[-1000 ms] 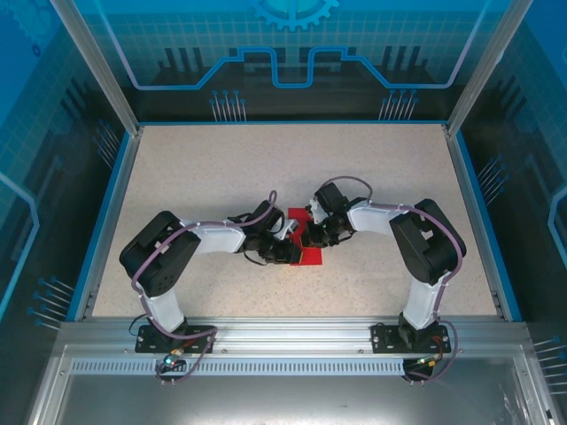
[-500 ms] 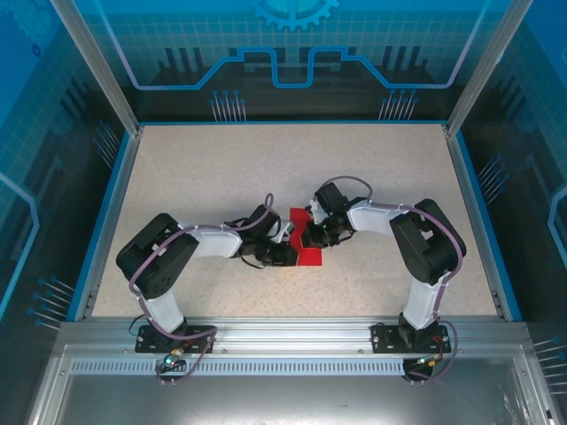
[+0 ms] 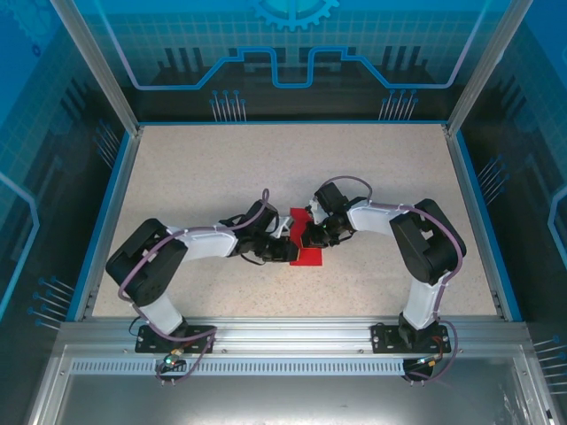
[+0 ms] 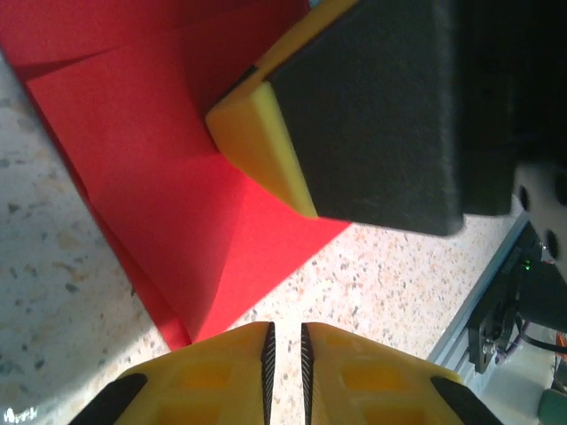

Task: Fold a paper plane with a square sheet of paper (fold left side to right side)

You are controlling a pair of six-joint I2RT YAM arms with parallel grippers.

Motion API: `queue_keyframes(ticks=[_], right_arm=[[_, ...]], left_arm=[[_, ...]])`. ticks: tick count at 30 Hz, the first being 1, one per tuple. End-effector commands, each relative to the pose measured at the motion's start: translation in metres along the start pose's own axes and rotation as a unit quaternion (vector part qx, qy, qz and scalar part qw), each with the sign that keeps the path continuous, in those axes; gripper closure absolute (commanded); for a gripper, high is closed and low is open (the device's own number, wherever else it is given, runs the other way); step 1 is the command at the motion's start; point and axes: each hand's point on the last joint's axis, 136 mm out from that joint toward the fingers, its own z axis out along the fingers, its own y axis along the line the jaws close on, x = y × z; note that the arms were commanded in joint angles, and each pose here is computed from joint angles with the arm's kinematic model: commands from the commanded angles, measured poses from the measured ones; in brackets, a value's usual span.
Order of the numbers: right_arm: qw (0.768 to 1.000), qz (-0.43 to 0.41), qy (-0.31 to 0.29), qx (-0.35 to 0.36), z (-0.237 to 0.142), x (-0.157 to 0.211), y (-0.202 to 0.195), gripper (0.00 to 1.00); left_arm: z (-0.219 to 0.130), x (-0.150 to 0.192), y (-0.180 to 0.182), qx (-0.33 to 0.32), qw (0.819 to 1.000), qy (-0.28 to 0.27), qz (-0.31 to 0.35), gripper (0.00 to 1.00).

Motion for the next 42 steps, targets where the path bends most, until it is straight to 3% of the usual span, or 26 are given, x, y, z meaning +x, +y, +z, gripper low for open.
queue_keyframes(ticks=[1,9,19,30,42], right_arm=[[0.999,0.008,0.033,0.033,0.005,0.017,-0.013,0.93],[0.999,-0.008,0.022,0.024,-0.002,0.014,-0.007,0.93],[0.995,-0.095,0.000,-0.014,-0.042,0.011,0.022,0.95],[0.994,-0.100,0.048,-0.023,-0.010,0.022,0.039,0.96],[0.993,-0.080,0.082,0.015,0.009,0.027,0.019,0.96]], left_arm=[[0.007,-0.001,0.008,-0.012,1.000,0.012,-0.006,0.81],[0.011,0.003,0.035,-0.063,0.998,0.007,-0.031,0.84],[0.019,0.021,0.050,-0.061,0.997,0.022,-0.046,0.89],[0.021,0.029,0.062,-0.085,0.995,0.033,-0.050,0.90],[0.021,0.033,0.070,-0.103,0.993,0.037,-0.054,0.90]])
